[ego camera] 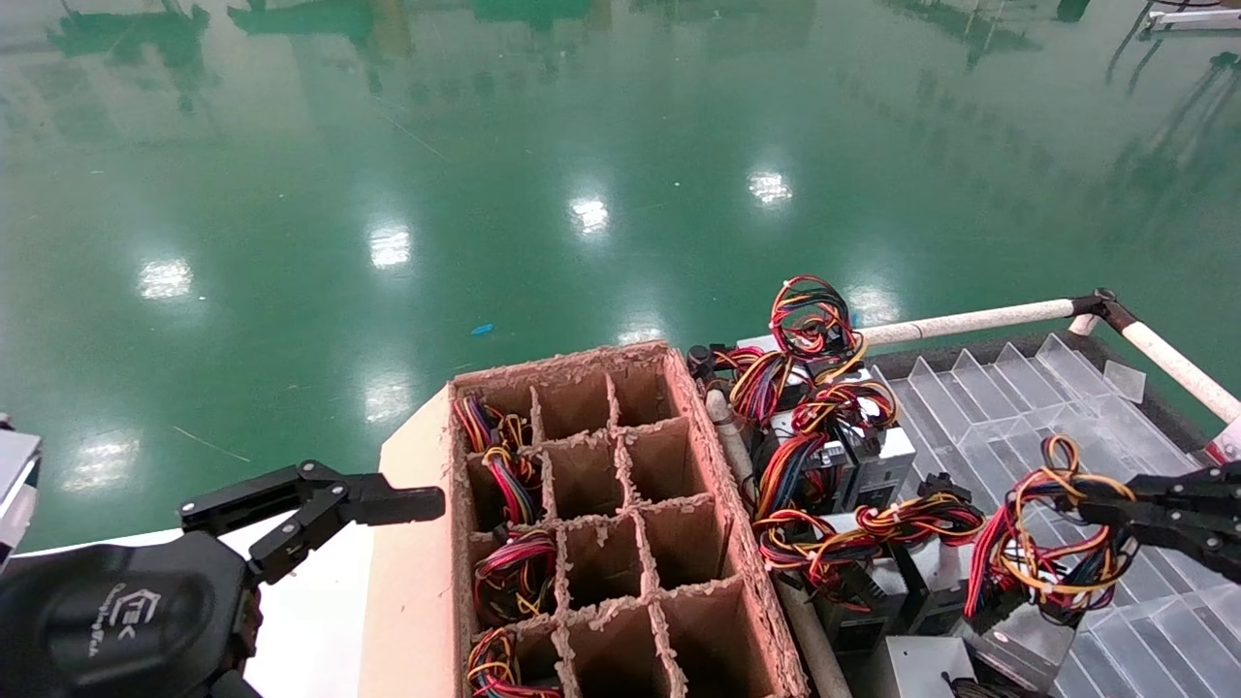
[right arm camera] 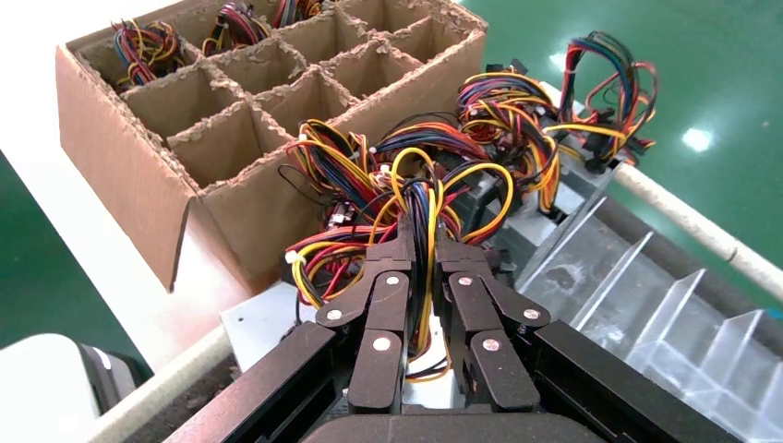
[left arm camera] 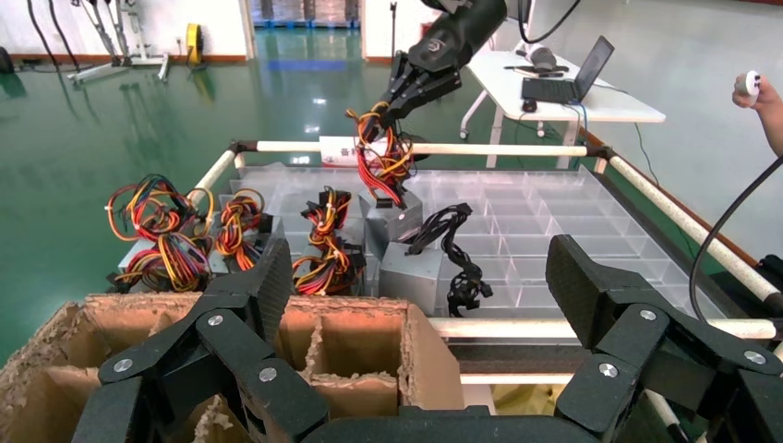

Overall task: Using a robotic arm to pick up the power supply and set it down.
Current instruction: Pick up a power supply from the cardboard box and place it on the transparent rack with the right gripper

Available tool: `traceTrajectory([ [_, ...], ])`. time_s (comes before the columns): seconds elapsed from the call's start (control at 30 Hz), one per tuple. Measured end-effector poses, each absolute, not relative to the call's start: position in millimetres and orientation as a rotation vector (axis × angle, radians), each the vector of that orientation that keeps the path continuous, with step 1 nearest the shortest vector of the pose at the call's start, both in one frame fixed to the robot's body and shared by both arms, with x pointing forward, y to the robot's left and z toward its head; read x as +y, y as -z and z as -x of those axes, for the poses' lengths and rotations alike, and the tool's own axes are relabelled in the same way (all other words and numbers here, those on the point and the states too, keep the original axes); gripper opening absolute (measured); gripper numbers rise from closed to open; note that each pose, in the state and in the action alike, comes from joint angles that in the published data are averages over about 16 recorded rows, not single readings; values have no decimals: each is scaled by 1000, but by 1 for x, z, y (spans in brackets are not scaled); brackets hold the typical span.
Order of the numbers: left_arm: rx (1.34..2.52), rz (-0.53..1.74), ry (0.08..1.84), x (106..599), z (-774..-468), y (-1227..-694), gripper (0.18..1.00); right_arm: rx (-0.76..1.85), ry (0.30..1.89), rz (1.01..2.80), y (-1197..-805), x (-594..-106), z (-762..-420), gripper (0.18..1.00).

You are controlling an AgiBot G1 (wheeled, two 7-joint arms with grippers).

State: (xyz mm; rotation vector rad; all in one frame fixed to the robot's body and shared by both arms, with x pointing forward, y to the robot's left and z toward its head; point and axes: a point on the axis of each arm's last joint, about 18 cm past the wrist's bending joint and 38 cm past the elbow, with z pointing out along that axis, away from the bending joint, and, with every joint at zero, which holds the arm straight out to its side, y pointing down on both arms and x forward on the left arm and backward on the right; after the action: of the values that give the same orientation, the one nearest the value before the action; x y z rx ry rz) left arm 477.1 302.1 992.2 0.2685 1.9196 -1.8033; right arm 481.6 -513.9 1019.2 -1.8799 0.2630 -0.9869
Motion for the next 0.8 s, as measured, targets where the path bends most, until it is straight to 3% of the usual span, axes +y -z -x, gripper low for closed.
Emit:
traceTrajectory([
  [0.8, 1920, -268, 1803, 302, -477, -992, 1000, 350, 910, 1893, -979, -530, -455, 205],
])
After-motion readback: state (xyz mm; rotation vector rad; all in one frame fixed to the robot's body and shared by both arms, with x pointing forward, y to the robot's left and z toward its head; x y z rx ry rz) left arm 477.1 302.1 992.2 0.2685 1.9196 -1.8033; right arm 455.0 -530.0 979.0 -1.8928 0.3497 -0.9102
